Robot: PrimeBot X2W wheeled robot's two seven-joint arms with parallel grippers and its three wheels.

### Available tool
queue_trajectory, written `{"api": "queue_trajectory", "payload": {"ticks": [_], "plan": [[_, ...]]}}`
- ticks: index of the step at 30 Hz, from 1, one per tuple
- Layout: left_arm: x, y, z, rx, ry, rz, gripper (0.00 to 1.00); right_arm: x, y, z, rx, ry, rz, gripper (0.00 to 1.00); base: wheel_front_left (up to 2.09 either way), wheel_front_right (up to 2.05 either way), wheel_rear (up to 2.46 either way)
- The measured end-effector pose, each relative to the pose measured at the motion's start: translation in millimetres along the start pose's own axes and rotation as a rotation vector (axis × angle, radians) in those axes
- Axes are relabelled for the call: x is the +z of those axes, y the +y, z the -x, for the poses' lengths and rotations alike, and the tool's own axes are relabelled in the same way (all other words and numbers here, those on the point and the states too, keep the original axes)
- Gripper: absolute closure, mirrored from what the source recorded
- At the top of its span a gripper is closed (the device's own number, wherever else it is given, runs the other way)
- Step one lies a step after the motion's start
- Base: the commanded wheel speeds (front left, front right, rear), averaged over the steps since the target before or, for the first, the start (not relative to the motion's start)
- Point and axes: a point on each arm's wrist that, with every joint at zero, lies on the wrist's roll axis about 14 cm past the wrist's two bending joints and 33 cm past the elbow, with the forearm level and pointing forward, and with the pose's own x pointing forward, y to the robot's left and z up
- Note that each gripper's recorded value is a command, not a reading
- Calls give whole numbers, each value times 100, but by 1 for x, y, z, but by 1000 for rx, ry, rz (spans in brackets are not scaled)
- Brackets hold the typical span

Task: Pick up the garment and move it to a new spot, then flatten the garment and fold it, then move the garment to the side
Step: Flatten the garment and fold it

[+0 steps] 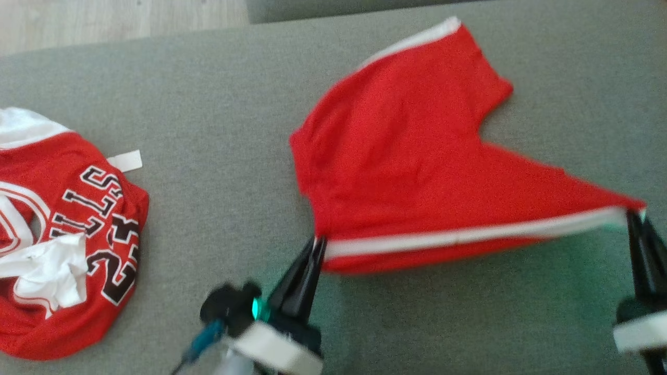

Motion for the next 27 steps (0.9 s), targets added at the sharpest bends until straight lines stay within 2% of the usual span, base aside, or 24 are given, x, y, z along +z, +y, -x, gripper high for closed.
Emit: {"api": "queue_trajectory", "payload": {"ticks": [4,12,19,27], "plan": [[-8,-5,25,16,30,12,100,5,4,24,-3,22,-8,100,0,0,0],[24,-7,15,6,-35,-21,100,30,8,7,10,-11,24,100,0,0,0],[48,5,-24,24,-75,-54,100,41,13,-45,46,-9,75,100,0,0,0],[67,51,-69,114,-79,-75,100,36,33,-127,143,53,144,100,0,0,0]]}}
